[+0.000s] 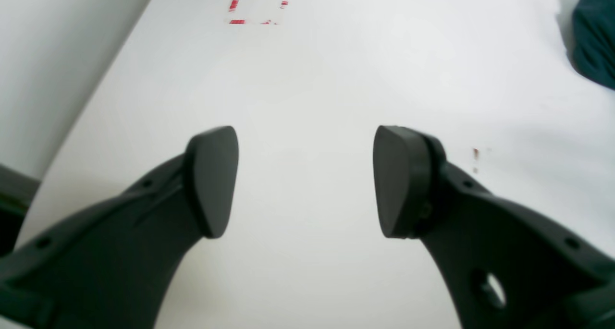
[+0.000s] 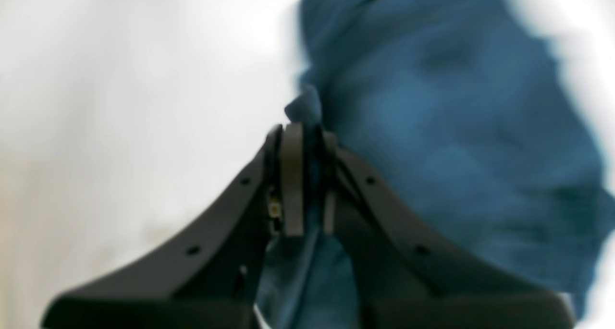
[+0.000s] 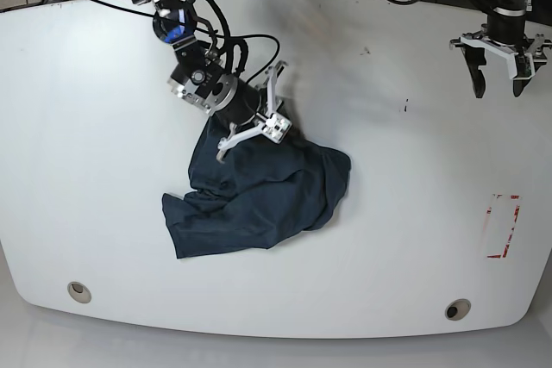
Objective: Layout the t-shirt on the table in an organized manner, then fold the t-shirt properly
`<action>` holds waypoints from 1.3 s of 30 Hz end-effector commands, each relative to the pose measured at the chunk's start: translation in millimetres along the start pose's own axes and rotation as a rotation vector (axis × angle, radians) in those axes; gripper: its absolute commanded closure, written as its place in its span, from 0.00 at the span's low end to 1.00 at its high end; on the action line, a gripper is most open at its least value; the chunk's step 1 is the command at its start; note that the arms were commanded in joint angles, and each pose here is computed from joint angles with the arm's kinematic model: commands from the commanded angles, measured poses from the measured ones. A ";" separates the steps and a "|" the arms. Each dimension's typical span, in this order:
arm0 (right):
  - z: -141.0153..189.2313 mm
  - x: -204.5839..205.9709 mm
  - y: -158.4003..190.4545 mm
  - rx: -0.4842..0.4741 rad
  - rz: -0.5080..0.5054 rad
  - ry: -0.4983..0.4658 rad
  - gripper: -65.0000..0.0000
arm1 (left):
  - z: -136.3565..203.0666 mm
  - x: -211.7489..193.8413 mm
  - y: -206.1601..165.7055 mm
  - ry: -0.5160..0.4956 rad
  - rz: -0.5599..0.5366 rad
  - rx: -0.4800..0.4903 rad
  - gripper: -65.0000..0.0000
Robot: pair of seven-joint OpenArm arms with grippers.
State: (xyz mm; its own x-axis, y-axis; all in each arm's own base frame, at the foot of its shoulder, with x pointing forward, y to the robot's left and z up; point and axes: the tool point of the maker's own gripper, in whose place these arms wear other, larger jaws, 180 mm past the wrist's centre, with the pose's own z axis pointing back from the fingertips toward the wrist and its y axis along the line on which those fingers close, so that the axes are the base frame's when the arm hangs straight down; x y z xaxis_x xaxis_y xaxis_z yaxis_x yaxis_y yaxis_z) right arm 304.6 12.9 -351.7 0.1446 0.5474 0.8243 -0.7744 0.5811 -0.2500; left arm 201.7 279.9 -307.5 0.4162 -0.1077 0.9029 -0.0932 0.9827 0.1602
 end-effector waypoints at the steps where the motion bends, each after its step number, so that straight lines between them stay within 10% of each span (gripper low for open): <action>1: 15.9 42.5 -28.5 -0.087 0.034 -0.119 1.00 | 1.1 5.8 -14.0 -0.024 -0.018 -0.074 0.36; 17: 82.1 187.4 -144.0 -0.415 0.237 -0.435 1.00 | -22.1 24.5 -126.8 -0.047 -0.032 -0.438 0.36; 39: 148.0 302.6 -212.3 -0.641 0.428 -0.567 1.00 | -57.7 33.2 -254.9 0.008 -0.032 -0.744 0.35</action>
State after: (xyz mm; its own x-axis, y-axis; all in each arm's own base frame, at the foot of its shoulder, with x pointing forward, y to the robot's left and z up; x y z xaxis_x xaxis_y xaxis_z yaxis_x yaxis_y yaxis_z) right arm 427.4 -33.9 -2.3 -0.4620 0.5326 0.7091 -0.2304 0.7001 -0.6759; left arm 284.5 41.0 -347.1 0.4385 -0.1547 0.8853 0.5396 0.8331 -0.1217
